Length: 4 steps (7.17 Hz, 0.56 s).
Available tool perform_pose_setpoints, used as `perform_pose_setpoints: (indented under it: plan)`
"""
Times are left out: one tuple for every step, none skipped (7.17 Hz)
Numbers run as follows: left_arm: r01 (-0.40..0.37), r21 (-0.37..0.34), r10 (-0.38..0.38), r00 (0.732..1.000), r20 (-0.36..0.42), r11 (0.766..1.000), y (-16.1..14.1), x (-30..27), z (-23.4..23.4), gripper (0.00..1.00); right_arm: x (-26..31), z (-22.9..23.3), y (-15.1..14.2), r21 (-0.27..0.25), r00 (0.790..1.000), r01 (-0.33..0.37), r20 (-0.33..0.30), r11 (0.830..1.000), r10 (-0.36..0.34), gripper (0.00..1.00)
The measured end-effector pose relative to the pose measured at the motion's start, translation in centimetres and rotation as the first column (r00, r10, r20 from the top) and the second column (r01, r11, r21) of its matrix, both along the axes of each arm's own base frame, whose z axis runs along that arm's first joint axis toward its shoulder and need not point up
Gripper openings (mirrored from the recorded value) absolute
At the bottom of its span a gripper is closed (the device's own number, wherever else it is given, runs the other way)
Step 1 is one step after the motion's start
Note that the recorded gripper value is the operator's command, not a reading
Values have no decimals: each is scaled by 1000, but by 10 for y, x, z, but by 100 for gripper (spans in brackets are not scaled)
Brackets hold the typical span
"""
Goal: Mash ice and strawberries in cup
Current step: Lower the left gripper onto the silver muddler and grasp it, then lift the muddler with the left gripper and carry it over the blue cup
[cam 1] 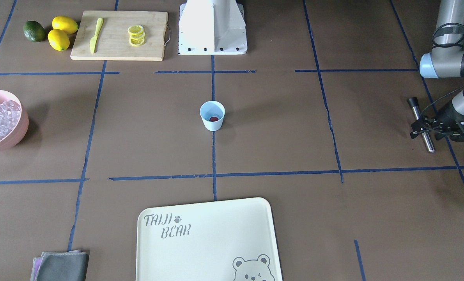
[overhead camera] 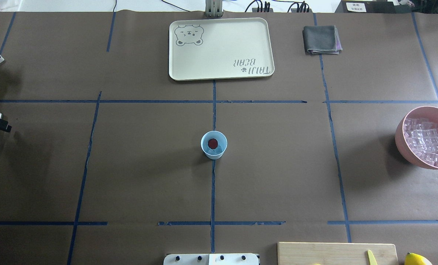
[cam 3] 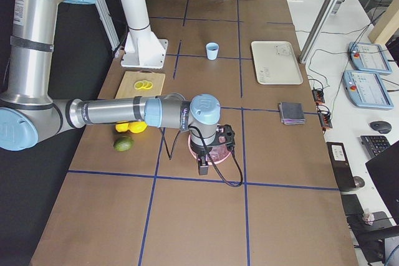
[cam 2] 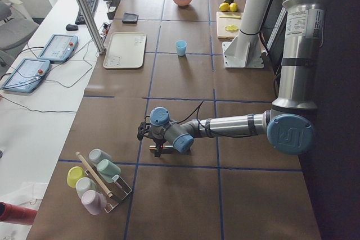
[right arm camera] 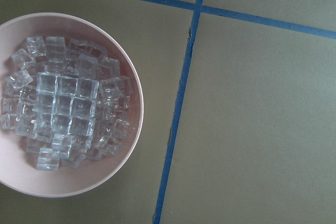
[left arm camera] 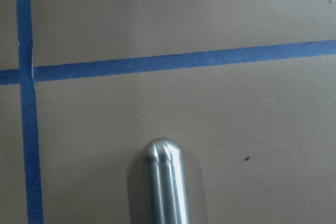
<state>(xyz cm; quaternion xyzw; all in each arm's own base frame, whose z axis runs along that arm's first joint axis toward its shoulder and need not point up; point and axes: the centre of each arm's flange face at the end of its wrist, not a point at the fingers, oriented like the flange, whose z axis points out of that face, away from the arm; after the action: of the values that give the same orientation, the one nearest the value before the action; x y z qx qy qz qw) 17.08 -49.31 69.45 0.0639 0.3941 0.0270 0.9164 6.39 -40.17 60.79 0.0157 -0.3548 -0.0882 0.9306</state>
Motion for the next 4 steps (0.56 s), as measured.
perform_pose_setpoints:
  plan:
    - [-1,2,1,1000,0,1000,-1,0,0,8,0,0,0,0,1000,0,0,1000,0,100]
    - [-4,5,4,1000,-1,1000,-1,1,-1,3,0,0,0,1,1000,0,0,1000,0,100]
    - [-6,6,6,1000,-3,1000,-1,1,-1,0,0,-1,0,1,1000,0,0,1000,0,100]
    - [-7,6,7,1000,-4,1000,-1,2,-2,0,0,-1,0,2,1000,0,0,1000,0,100]
